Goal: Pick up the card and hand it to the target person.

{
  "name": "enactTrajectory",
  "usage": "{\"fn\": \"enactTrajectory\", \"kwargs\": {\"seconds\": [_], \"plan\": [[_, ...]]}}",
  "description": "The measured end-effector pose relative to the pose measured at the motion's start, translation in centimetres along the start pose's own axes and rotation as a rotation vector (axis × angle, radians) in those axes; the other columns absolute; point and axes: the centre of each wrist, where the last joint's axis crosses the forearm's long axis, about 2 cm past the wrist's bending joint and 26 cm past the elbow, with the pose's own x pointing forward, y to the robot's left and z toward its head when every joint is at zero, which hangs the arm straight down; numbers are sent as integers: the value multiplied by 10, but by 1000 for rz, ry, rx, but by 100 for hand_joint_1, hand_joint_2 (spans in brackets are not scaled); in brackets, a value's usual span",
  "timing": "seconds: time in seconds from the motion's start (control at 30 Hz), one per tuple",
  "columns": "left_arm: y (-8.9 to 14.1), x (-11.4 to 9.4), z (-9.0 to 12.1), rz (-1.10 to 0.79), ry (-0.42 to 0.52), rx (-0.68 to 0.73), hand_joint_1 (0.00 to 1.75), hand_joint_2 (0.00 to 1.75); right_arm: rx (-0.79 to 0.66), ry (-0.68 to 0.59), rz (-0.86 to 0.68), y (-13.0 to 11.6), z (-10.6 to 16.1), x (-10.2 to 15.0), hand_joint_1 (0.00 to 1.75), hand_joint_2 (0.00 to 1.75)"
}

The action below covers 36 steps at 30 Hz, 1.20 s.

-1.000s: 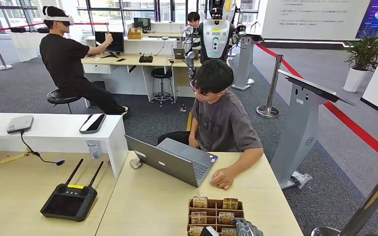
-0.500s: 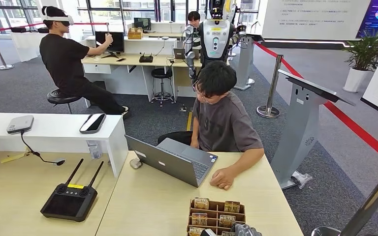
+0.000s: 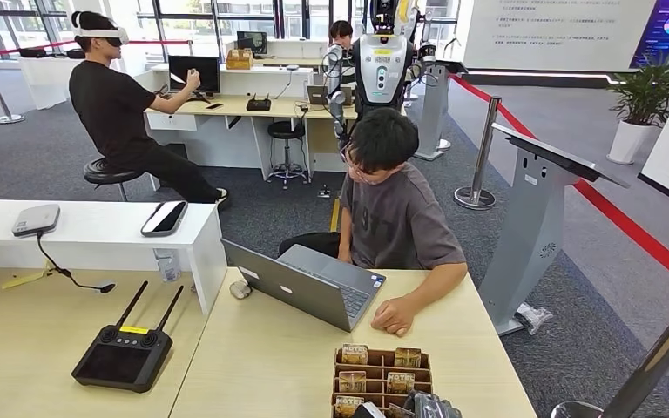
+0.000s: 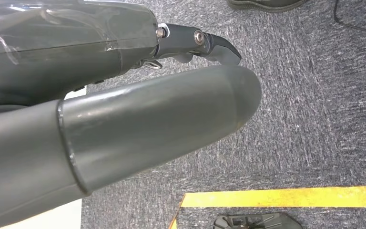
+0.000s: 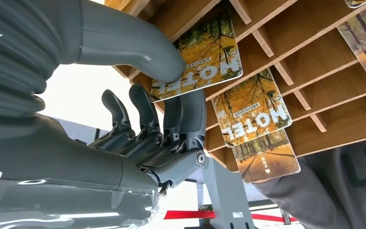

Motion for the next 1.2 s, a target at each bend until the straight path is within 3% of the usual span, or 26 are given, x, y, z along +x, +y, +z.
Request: {"fn": "enactTrajectory", "kwargs": {"seconds": [0.4, 0.83, 1.2], "plan": [[1, 3, -1, -6, -7, -1, 0, 0, -10, -102, 101, -26, -13, 11, 142, 175], [-4, -2, 2, 10, -2, -1, 0, 0, -173, -154, 195, -98, -23, 14, 141, 175], [-6, 1, 2, -3, -7, -11, 0, 0, -338, -138, 113, -143, -44, 15, 149, 175]]}}
